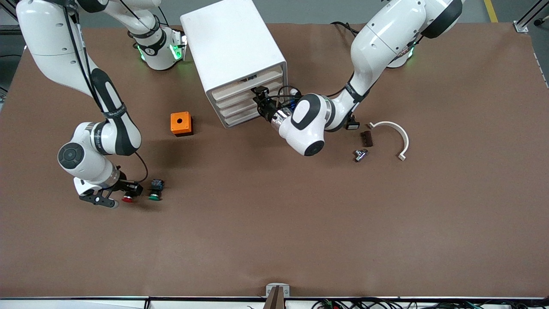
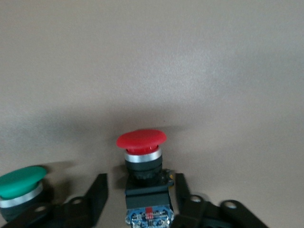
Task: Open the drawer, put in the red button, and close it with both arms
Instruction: 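Pull the drawer open with the left gripper while the right gripper lifts the red button, then carry the red button over the open drawer with the right gripper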
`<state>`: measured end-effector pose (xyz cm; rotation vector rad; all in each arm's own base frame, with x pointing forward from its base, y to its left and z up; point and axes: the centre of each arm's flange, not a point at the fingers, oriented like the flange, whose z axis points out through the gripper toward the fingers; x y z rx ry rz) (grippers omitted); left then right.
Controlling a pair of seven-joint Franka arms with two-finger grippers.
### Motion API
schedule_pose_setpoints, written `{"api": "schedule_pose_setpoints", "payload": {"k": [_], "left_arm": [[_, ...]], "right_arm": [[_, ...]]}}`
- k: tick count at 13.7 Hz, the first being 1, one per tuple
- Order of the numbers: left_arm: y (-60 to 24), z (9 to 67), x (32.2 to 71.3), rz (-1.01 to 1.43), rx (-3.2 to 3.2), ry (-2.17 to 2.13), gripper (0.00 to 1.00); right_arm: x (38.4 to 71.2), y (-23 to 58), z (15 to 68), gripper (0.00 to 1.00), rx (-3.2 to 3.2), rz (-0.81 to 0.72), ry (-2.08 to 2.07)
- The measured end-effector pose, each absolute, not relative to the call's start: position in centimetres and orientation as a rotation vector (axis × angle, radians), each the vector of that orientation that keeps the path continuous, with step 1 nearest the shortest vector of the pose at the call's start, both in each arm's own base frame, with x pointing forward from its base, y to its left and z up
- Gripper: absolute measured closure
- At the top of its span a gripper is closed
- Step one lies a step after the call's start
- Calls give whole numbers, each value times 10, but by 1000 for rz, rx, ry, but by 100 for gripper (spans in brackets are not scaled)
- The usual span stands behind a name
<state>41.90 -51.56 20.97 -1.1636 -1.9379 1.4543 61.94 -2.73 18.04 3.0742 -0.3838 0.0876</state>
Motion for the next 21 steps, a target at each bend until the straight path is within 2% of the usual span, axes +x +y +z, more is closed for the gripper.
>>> {"api": "schedule_pose_setpoints", "payload": {"k": [1, 2, 4, 6, 10, 13, 15, 17, 21], "left_arm": [[-514, 210, 421, 1455, -1162, -1943, 79], [-512, 210, 424, 1452, -1148, -1949, 87], [-508, 211, 432, 1451, -1142, -1968, 86], [-499, 215, 451, 1454, -1144, -2000, 86], [-460, 226, 508, 1491, -1119, -2110, 86], [-426, 234, 547, 1533, -1097, -2181, 86], [-415, 235, 557, 1554, -1109, -2197, 86], [-408, 242, 569, 1585, -1132, -2216, 71], [-373, 272, 606, 1544, -1233, -2253, 28]], "right_arm": [[617, -28, 178, 55, 3073, 78, -389], [617, -29, 179, 60, 3072, 80, -395], [616, -33, 180, 59, 3070, 60, -404], [616, -32, 198, 59, 3067, -24, -418], [618, -5, 309, 59, 3052, -112, -593], [596, 62, 386, 59, 3069, -156, -802], [580, 113, 420, 59, 3037, -180, -934], [569, 174, 446, 59, 2995, -171, -1058], [536, 274, 461, 59, 2927, -145, -1237]]}}
